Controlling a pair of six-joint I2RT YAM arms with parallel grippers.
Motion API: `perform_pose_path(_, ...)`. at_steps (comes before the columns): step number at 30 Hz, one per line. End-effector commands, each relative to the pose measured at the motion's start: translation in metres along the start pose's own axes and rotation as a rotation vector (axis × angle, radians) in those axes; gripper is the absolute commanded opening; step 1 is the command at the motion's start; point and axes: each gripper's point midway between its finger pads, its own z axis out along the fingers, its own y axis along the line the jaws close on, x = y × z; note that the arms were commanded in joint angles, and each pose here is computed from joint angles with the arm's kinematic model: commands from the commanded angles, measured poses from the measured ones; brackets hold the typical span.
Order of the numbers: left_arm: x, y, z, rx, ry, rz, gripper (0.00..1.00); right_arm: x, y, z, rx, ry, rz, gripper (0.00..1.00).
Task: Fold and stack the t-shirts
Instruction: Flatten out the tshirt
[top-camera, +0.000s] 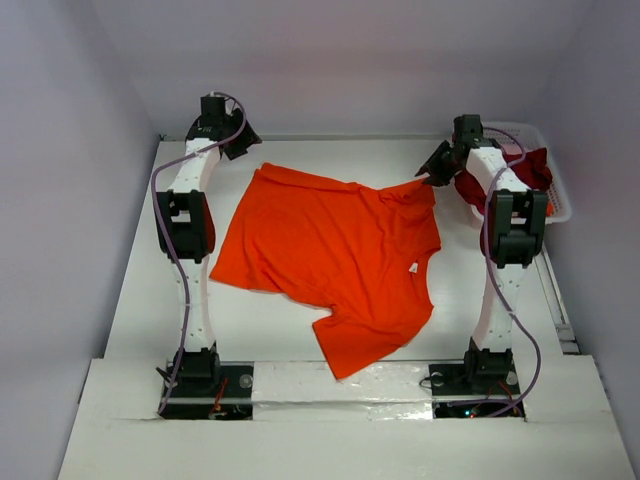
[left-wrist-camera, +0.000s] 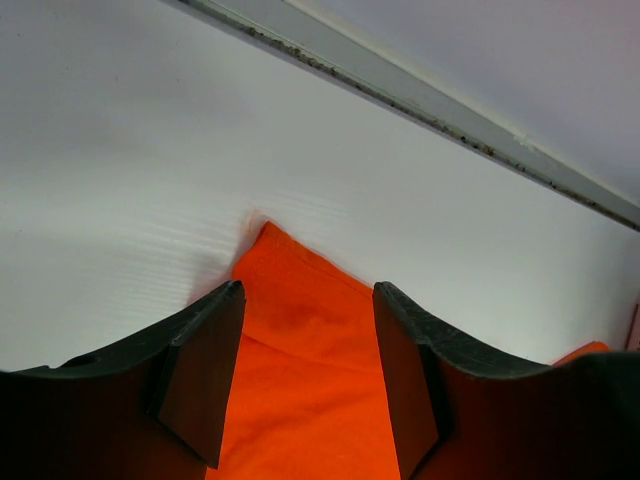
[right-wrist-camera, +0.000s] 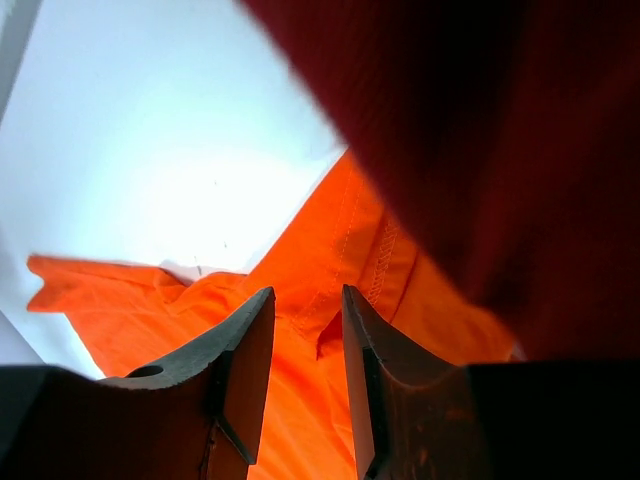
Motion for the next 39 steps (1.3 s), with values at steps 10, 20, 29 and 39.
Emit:
perform_pose_path(10,-0.027,-0.027,-0.029,0.048,-0.066,0.035,0.5,0.023,0.037,-0.001,-0.029,0.009,-0.176,0.38)
perform_pose_path(20,-0.031,-0.03,-0.034,0.053,-0.077,0.044,0.5,0.036,0.033,0.009,-0.012,0.026,-0.167,0.37)
perform_pose_path(29,-0.031,-0.031,-0.034,0.057,-0.076,0.042,0.5,0.028,0.033,-0.007,0.015,-0.032,-0.145,0.37)
perform_pose_path(39,-0.033,-0.033,-0.037,0.061,-0.079,0.044,0.5,0.043,0.022,0.0,0.034,-0.007,-0.135,0.36)
